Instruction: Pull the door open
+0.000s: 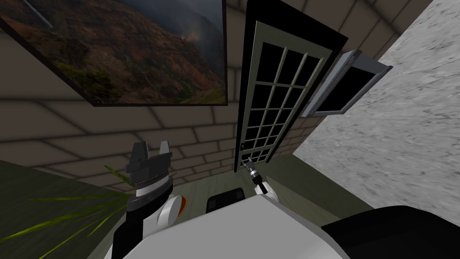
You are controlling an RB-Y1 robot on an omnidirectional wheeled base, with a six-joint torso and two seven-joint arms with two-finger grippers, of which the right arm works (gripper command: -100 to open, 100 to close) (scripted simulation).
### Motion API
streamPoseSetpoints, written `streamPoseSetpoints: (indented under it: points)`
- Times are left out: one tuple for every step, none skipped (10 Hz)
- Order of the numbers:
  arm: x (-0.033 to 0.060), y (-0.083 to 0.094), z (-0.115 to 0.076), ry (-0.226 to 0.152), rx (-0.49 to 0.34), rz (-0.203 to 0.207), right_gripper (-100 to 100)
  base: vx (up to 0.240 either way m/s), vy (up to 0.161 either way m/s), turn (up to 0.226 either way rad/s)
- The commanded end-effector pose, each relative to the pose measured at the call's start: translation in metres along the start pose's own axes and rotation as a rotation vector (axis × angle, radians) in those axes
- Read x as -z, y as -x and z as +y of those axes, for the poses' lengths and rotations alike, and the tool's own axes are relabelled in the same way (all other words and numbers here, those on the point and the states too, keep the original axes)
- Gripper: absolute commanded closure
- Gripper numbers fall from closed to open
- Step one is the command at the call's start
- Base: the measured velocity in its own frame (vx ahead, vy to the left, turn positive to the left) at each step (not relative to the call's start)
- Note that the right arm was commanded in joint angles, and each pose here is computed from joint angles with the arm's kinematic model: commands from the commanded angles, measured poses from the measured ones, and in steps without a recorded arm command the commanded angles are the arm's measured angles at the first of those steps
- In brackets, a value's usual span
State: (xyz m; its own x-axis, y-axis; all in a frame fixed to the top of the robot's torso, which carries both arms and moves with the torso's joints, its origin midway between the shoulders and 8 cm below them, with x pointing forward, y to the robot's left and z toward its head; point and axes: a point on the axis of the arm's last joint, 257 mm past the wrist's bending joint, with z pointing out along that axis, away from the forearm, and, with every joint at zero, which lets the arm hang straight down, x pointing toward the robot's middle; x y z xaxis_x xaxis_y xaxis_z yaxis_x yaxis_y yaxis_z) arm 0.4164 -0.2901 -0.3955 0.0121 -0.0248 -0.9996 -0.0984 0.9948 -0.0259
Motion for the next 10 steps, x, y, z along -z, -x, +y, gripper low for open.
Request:
streamPoseSetpoints:
  points:
    - [-0.0028, -0.001, -0.008, -0.024, -0.002, 0.0, -100, 0.065, -0.008, 0.125]
    - [-0.0044, -0.001, -0.012, -0.037, -0.004, 0.0, -100, 0.07, -0.021, 0.177]
    - [-0.0059, -0.001, -0.016, -0.051, -0.007, 0.0, -100, 0.073, -0.021, 0.075]
    - [-0.0074, -0.001, -0.02, -0.065, -0.009, 0.0, -100, 0.078, -0.015, 0.137]
    - [-0.0088, -0.001, -0.024, -0.078, -0.012, 0.0, -100, 0.076, -0.013, 0.104]
    - [-0.0101, -0.001, -0.028, -0.091, -0.015, 0.0, -100, 0.071, -0.028, 0.086]
    - [-0.0114, -0.002, -0.032, -0.104, -0.017, 0.0, -100, 0.07, -0.04, 0.091]
    - [-0.0127, -0.002, -0.035, -0.117, -0.02, 0.001, -100, 0.069, -0.042, 0.092]
    - [-0.0143, -0.002, -0.04, -0.135, -0.025, 0.001, -100, 0.082, -0.046, 0.132]
    - [-0.0154, -0.002, -0.043, -0.146, -0.028, 0.002, -100, 0.084, -0.042, 0.096]
